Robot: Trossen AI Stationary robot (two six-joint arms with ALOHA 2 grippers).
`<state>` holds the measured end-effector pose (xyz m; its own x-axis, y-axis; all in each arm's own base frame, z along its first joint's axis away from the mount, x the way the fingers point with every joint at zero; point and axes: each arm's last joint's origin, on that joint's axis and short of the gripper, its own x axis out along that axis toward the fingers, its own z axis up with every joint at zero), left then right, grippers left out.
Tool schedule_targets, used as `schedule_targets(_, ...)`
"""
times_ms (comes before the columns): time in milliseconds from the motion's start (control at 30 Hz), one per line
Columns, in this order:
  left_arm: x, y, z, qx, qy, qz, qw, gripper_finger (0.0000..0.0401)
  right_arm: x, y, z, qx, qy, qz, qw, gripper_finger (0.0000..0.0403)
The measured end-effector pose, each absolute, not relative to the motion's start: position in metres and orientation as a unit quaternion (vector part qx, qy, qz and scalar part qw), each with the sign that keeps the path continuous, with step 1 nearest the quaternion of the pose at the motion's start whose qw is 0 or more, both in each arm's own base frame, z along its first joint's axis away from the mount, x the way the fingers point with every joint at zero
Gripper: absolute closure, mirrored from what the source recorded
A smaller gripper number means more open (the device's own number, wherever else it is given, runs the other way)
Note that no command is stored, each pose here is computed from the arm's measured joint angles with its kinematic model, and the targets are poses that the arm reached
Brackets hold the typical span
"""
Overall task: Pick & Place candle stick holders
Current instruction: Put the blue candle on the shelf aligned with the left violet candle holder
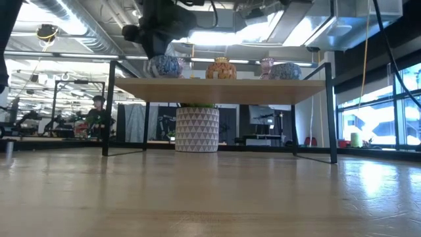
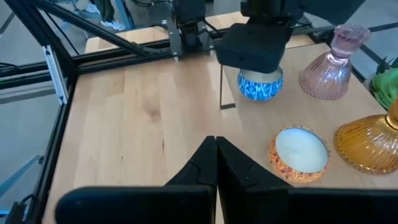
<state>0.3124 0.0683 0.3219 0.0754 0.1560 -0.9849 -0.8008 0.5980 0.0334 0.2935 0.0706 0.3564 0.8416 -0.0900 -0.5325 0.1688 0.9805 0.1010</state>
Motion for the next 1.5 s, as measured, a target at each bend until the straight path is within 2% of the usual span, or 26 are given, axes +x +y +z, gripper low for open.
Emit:
schedule_targets(900,0.3095,0.0715,0.3215,-0.250,0.594,0.355,0.677,0.0392,0.2890,0.0784,0.3583,0.064,0.266,-0.079,0.959,0.0403)
schedule_targets(1500,0.3096,0.0718,0.3246,-0.222,0.602,0.336,0.690,0.0321,0.2892,0.0784,0.3581,0.065,0.266,-0.081,0.958,0.0403)
